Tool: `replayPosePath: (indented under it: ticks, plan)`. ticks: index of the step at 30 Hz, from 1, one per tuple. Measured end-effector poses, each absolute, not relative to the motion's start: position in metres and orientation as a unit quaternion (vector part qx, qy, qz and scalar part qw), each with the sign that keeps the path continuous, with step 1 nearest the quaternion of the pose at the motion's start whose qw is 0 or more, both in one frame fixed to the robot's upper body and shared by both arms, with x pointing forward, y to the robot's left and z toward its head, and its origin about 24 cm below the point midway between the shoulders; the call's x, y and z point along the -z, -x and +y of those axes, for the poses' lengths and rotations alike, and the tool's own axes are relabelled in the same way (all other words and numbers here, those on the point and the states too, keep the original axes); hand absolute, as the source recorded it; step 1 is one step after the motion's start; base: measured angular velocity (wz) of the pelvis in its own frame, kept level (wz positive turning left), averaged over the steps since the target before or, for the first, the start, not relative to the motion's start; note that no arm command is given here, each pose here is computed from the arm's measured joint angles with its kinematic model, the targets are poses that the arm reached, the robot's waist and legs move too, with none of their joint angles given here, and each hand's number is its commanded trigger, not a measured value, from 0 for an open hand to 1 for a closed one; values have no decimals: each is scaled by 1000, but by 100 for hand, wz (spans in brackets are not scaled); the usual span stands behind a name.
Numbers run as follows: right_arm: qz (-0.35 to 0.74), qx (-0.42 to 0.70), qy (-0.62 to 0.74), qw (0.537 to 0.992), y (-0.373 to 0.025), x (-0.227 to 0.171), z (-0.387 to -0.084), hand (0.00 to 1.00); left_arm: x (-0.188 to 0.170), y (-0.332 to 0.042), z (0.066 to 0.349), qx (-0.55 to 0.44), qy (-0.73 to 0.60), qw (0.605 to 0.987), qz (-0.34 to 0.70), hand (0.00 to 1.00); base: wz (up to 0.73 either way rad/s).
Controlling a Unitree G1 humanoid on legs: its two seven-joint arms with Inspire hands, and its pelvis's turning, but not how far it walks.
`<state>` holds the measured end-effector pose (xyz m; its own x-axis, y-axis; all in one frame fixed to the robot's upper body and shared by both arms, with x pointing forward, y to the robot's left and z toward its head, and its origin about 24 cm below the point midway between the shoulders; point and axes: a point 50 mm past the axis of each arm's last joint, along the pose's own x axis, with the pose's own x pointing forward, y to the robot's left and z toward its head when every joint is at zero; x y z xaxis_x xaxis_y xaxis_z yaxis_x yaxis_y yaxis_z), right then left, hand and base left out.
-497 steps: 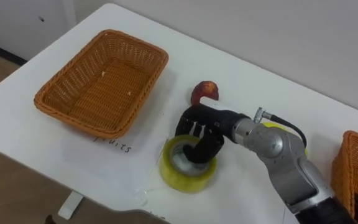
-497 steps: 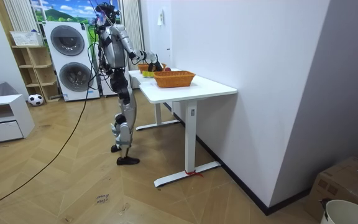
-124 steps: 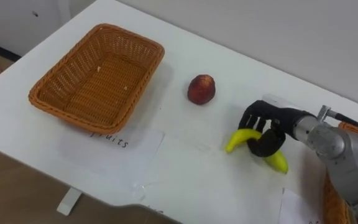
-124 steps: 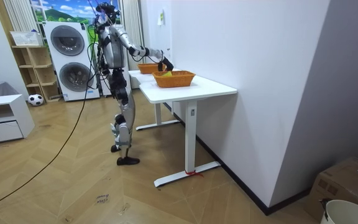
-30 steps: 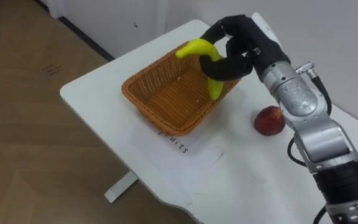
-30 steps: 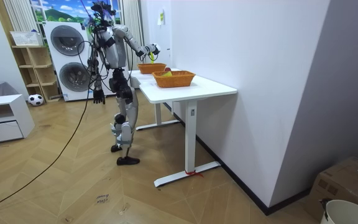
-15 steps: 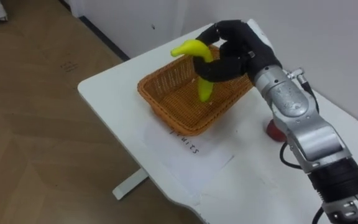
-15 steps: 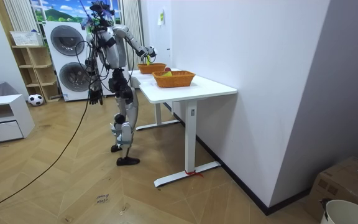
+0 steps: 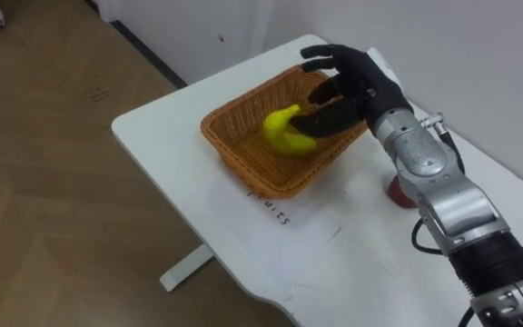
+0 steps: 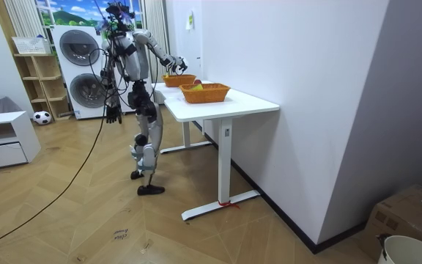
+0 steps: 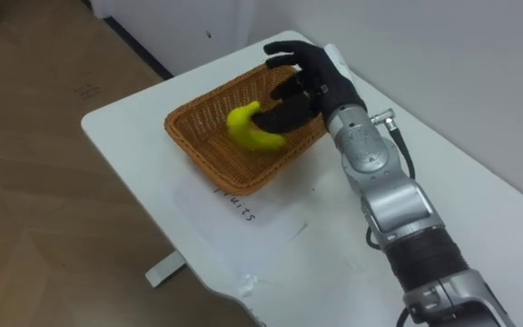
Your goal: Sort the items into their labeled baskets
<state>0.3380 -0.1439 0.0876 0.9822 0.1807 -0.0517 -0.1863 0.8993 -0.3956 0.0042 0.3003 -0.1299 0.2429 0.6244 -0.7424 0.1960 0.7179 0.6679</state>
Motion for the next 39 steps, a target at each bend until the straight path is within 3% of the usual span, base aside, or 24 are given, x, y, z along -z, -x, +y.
replayPosePath:
  ticks: [29,39]
  plan:
    - [5,-81,200,976,-338,-87,-146,0,130,-7,299,-147,-345,712,593,0,-1]
    - [0,-24,176,984,-340,-85,-155,0,131,-9,296,-143,-352,714,588,0,-5]
